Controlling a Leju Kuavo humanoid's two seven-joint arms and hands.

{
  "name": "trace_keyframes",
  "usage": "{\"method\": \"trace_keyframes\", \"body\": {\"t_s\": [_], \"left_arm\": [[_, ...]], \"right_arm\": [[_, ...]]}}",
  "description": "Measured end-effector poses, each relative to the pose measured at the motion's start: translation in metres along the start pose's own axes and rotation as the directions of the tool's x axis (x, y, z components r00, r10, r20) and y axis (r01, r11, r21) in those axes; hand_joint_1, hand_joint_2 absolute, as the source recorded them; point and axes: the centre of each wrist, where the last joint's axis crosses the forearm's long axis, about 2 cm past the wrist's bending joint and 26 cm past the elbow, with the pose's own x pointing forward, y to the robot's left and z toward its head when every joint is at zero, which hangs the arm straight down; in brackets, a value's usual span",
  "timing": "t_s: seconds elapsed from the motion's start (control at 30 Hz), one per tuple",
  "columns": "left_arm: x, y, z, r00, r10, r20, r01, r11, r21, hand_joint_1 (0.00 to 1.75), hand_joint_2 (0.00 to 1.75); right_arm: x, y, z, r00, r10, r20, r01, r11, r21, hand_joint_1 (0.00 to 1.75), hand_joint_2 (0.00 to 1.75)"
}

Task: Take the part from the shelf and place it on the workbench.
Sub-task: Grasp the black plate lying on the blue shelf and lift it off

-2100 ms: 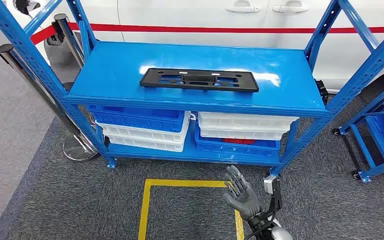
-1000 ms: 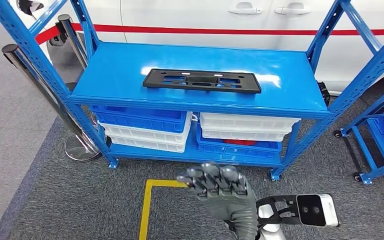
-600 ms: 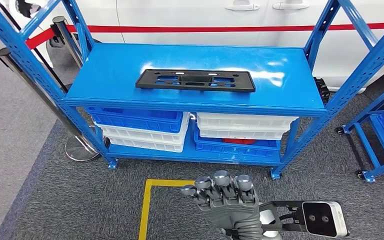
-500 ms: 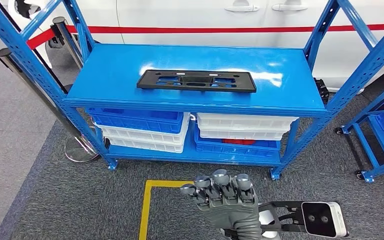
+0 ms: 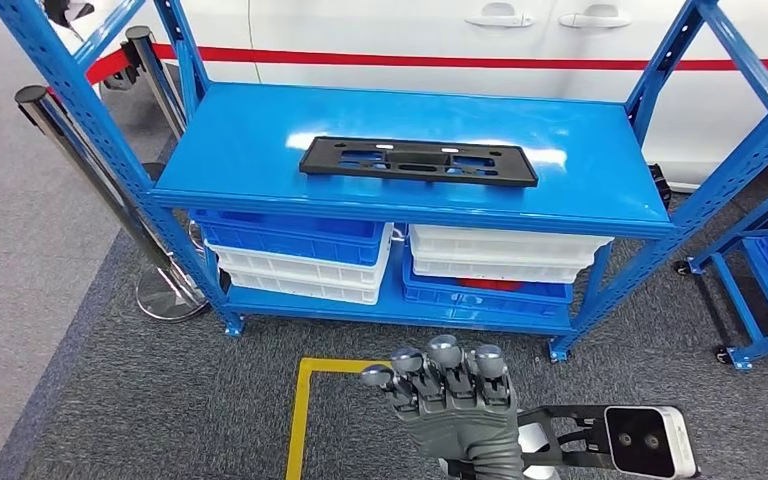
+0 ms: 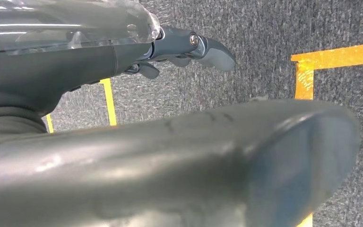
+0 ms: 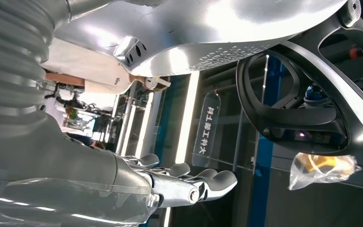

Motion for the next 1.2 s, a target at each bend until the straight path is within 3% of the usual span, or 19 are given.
{"method": "trace_keyframes", "body": {"t_s": [1.2], "left_arm": [[0.0006,-0.0001,0.0000,0.999,-0.018,-0.030,0.018,1.000,0.003,0.00,0.00]], "right_arm": [[-0.0007,-0.0018,-0.0059,1.000,0.001,0.005,-0.001,1.000,0.018,0.00,1.75]]}}
